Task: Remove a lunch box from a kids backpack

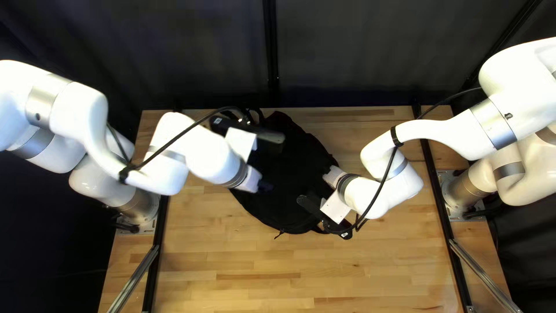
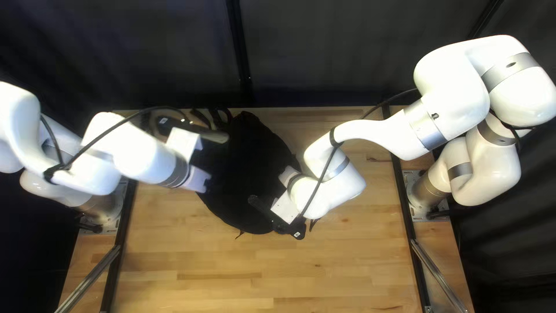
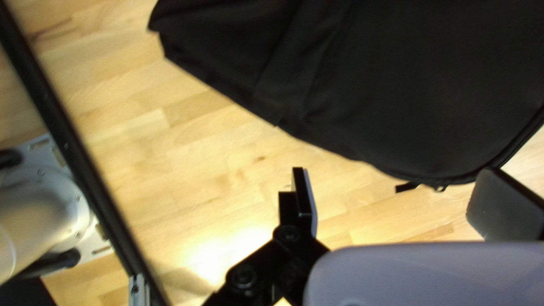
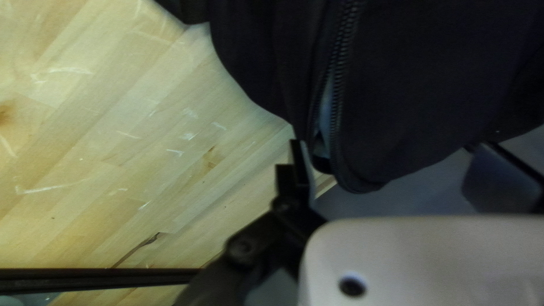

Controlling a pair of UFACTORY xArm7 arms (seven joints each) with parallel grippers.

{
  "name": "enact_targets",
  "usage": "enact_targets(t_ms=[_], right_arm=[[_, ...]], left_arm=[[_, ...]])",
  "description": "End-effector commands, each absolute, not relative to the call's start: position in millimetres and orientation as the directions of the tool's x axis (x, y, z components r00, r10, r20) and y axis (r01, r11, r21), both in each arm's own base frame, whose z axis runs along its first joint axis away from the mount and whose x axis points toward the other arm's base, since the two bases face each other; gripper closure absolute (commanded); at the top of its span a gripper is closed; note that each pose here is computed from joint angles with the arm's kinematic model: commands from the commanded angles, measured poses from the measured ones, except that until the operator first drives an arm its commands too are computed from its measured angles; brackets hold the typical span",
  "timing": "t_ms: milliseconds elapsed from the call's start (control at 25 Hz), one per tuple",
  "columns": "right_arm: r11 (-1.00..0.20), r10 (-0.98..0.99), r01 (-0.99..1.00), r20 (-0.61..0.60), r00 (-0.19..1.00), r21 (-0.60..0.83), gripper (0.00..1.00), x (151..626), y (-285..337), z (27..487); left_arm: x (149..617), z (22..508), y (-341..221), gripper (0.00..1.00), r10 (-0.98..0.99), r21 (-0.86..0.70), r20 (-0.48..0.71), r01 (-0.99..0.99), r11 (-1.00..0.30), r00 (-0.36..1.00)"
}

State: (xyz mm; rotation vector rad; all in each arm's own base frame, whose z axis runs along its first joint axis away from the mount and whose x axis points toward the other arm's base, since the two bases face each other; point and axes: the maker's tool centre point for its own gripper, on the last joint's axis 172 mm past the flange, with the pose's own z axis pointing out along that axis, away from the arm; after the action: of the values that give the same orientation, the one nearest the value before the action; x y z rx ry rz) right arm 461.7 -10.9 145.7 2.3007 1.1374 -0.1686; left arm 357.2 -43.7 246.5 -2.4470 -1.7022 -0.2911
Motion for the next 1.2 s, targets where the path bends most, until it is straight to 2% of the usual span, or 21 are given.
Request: enact_targets(t_ms=[40,280,560,840,1200], right_arm=[[-0.484,0.695,0.764,-0.343,0.632,0.427,0.96,459.3,-13.0,140.0],[-0.489,0.684,0.752,-0.340,0.645,0.442,1.00,452.0,-15.0,146.8],[-0.500,0.666,0.731,-0.334,0.667,0.465,1.00,473.5,-14.5,168.9],[-0.520,0.653,0.685,-0.281,0.704,0.510,1.00,490.5,-31.0,193.7],[-0.554,0.658,0.640,-0.192,0.729,0.532,1.00,507.5,-56.3,206.2]], left_arm=[[346.0,258.3,-48.6,0.00,0.913,-0.023,0.243,0.943,-0.333,0.329],[324.1,275.2,-52.3,0.00,0.919,-0.048,0.245,0.951,-0.305,0.308],[319.7,273.3,-52.2,0.00,0.923,-0.058,0.246,0.955,-0.290,0.295],[319.7,231.1,-63.4,0.00,0.899,-0.071,0.284,0.942,-0.328,0.334],[310.2,204.3,-74.7,0.00,0.865,-0.099,0.332,0.926,-0.365,0.376]])
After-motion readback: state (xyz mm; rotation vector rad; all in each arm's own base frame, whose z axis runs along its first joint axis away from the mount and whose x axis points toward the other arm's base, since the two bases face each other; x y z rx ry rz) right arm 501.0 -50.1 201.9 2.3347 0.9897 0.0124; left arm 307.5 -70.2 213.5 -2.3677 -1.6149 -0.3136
